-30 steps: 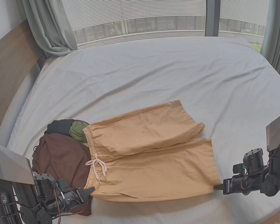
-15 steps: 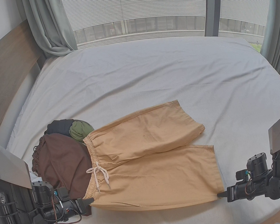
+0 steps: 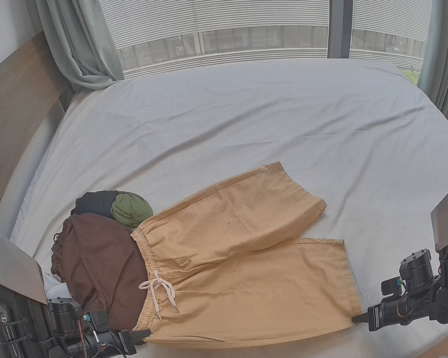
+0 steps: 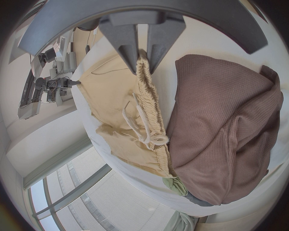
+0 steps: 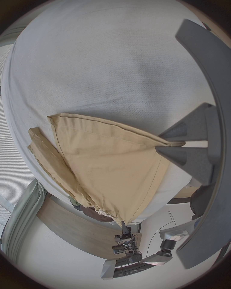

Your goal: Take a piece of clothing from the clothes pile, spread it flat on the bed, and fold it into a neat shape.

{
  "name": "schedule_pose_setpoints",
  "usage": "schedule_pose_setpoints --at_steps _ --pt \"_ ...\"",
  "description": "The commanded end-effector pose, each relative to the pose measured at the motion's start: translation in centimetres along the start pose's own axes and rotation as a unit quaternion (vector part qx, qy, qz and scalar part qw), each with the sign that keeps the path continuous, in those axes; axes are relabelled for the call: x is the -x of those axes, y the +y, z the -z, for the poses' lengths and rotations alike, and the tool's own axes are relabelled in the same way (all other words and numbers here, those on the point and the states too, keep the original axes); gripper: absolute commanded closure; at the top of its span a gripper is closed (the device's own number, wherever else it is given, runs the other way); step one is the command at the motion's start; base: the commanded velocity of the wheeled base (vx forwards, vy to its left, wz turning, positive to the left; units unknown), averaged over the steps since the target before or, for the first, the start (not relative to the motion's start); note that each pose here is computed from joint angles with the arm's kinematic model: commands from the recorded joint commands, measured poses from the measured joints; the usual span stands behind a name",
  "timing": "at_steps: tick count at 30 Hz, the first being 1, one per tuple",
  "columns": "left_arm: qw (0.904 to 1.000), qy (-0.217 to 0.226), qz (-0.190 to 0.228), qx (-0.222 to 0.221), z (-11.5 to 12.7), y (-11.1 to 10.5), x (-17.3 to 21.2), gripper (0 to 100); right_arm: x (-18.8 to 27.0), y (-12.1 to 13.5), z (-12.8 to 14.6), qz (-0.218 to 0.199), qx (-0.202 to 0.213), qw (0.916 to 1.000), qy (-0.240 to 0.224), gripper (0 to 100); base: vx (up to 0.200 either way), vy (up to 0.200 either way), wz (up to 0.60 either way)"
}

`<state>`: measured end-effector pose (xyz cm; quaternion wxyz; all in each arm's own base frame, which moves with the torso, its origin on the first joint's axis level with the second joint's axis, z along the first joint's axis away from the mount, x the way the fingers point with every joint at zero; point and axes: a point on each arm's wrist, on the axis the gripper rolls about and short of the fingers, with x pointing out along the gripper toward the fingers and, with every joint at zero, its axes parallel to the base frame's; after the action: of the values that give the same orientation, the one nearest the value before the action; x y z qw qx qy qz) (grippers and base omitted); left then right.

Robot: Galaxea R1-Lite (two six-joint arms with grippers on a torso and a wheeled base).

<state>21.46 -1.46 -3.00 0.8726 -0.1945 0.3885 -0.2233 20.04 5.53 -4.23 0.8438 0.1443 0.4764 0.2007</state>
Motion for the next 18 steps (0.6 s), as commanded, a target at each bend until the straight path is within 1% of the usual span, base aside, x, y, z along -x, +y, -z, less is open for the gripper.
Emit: schedule_pose_setpoints --at_steps 1,5,8,10,13,15,18 --pt "0.9998 0.019 0.001 0.007 0.6 0.0 0.2 100 0.3 0.1 0.4 0.001 0.000 1.0000 0.005 100 0.000 0.000 0.00" --pt "0.9997 0.022 0.000 0.008 0.8 0.2 0.0 100 0.3 -0.1 0.3 -0.004 0.000 1.0000 -0.006 100 0.000 0.000 0.00" --pt "0.9999 0.012 0.003 0.003 0.6 0.3 -0.2 100 0.1 0.0 0.1 -0.015 0.002 0.9997 -0.020 100 0.000 0.000 0.00" --pt "0.9999 0.002 0.010 0.000 0.2 0.3 -0.4 100 -0.1 0.1 -0.4 -0.026 0.006 0.9986 -0.045 100 0.000 0.000 0.00" --pt "0.9999 -0.012 0.011 -0.005 -0.4 0.4 -0.5 100 0.1 0.4 -1.0 -0.032 0.008 0.9977 -0.059 100 0.000 0.000 0.00" --pt "0.9996 -0.025 0.013 -0.008 -1.0 0.4 -0.6 100 0.8 1.0 -1.9 -0.042 0.016 0.9953 -0.086 100 0.000 0.000 0.00" --pt "0.9988 -0.045 0.020 -0.006 -2.0 0.1 -0.7 100 1.4 1.6 -3.1 -0.053 0.015 0.9913 -0.120 100 0.000 0.000 0.00"
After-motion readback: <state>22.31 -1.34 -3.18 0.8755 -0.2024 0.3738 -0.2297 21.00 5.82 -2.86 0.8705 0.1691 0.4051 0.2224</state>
